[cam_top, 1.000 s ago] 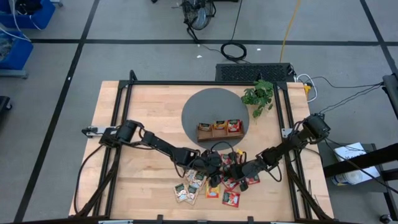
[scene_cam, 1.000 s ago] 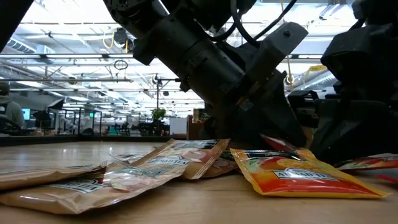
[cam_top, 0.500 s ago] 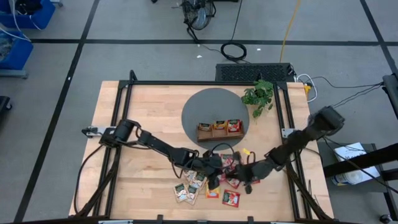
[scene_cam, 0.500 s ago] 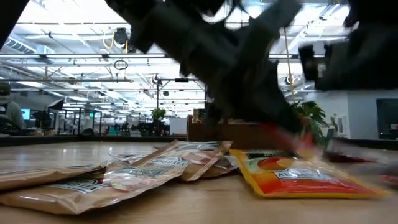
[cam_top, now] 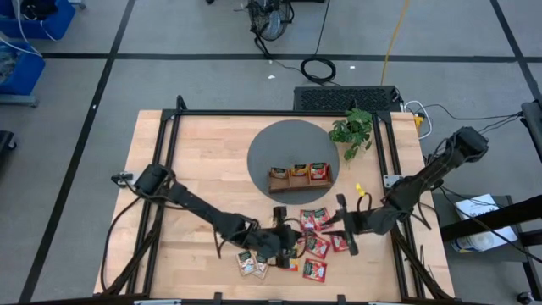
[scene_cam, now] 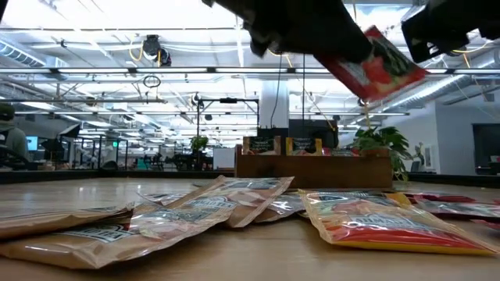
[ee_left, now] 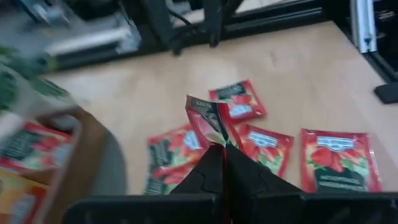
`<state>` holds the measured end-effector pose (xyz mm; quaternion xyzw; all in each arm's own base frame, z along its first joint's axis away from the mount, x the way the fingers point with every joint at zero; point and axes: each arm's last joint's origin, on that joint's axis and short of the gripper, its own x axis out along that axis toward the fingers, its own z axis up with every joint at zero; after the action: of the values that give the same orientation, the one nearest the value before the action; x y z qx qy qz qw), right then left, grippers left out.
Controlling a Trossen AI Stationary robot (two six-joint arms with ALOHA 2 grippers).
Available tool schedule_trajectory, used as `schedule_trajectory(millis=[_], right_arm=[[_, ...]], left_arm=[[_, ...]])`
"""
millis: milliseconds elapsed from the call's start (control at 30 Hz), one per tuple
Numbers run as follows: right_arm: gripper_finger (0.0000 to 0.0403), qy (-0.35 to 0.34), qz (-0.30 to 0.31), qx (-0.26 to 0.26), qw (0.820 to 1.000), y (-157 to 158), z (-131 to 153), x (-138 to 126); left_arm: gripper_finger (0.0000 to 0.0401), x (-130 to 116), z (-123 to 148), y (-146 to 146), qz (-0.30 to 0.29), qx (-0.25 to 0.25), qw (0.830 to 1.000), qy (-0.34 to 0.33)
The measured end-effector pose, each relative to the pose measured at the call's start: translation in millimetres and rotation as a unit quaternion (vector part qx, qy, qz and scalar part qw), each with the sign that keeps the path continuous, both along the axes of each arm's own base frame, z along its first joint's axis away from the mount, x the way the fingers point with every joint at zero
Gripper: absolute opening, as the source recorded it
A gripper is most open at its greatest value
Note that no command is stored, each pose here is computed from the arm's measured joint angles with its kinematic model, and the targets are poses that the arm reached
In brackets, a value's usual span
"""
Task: Pick & Place Tea
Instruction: Put the red tea bag into the right section of the wooden organizer
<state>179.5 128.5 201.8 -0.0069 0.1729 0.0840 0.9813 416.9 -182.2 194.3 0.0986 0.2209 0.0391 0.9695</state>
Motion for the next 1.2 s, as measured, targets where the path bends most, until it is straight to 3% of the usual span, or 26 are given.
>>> schedule_trajectory(millis=[267,433,800,1000,1200], right_arm=[[0.0193,0.031,-0.040,0.019,0.999,-8,-11,10],[0.0223,0.043,-0.045,0.027,0.998,-12,-16,16],[0.0200,0.031,-0.011,0.043,0.999,-16,-12,22],[0.0195,0.038,0.031,0.078,0.996,-18,-7,22],[0.0195,0.068,0.012,0.093,0.993,-27,-12,24]], left_arm=[[0.0009,-2,7,-8,0.016,0.042,0.998,-0.035],[0.0009,-1,7,-6,0.018,0.043,0.998,-0.034],[0.0011,0,6,-2,0.026,0.038,0.998,-0.030],[0.0008,-2,3,-1,0.046,0.065,0.997,-0.016],[0.0004,-2,4,-2,0.046,0.079,0.996,-0.019]])
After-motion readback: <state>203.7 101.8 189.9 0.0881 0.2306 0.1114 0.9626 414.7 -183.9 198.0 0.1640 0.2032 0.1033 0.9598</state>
